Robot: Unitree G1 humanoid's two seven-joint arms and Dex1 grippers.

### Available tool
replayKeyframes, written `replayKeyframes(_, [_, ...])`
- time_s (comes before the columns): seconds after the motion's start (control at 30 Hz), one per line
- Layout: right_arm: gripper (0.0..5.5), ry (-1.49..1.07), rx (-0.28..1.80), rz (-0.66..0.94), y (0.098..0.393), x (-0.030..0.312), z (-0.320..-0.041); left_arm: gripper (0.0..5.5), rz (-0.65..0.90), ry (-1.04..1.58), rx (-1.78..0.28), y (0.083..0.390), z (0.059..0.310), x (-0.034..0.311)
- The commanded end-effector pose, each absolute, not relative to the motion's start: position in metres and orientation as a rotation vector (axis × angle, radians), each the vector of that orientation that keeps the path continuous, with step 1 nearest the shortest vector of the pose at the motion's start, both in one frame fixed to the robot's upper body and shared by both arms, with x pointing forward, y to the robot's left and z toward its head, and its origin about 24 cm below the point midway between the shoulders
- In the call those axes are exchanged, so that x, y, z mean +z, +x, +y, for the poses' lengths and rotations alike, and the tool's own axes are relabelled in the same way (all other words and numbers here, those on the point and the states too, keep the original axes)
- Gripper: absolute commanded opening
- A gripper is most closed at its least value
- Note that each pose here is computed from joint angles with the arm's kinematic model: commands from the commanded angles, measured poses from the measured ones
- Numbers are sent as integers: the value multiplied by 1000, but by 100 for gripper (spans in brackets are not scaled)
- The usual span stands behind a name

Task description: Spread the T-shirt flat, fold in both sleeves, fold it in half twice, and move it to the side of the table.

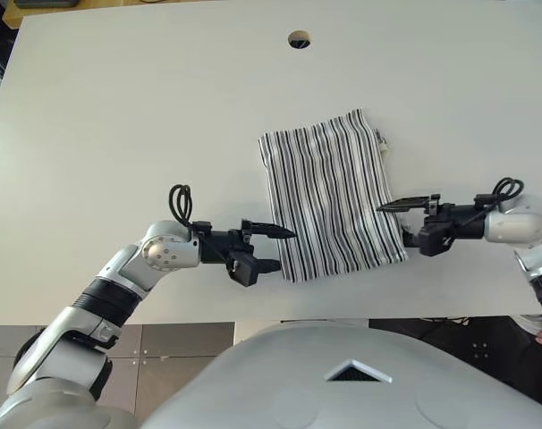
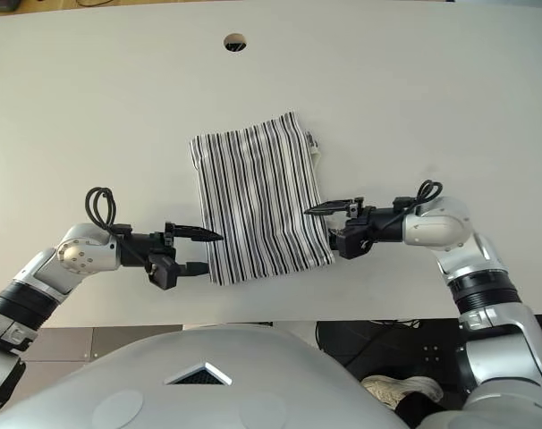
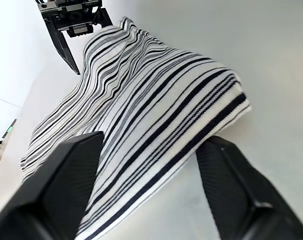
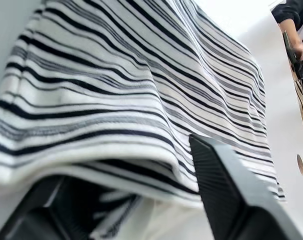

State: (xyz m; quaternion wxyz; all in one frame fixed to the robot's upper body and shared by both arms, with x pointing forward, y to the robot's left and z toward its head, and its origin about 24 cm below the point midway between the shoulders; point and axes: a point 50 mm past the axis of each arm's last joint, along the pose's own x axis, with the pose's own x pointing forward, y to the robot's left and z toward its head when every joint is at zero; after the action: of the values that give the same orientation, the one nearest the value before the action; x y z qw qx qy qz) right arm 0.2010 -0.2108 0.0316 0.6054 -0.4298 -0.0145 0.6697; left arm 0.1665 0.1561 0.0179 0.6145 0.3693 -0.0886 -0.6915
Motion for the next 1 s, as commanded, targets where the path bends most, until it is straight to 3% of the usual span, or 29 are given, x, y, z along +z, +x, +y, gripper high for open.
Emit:
replayKeyframes(0.03, [224, -1014, 1638, 77, 190, 13, -210, 262, -152, 870, -1617, 165, 159, 12])
replayKeyframes(0.4, [20, -996, 1640, 45, 191, 20, -206, 85, -179, 845, -1635, 166, 149, 11])
replayKeyframes(0.6, [14, -973, 1634, 46, 192, 25, -205, 15, -177, 823, -1661, 164, 147, 12])
replayKeyframes(0.73, [14, -890, 1644, 71, 190, 34, -205, 10, -140, 708, -1660, 165, 147, 22])
replayKeyframes(0.9, [14, -554, 1743, 205, 170, 65, -207, 10, 40, 386, -1820, 144, 154, 49])
replayKeyframes(1.0, [14, -410, 1799, 233, 161, 80, -205, 10, 65, 241, -1854, 138, 154, 66])
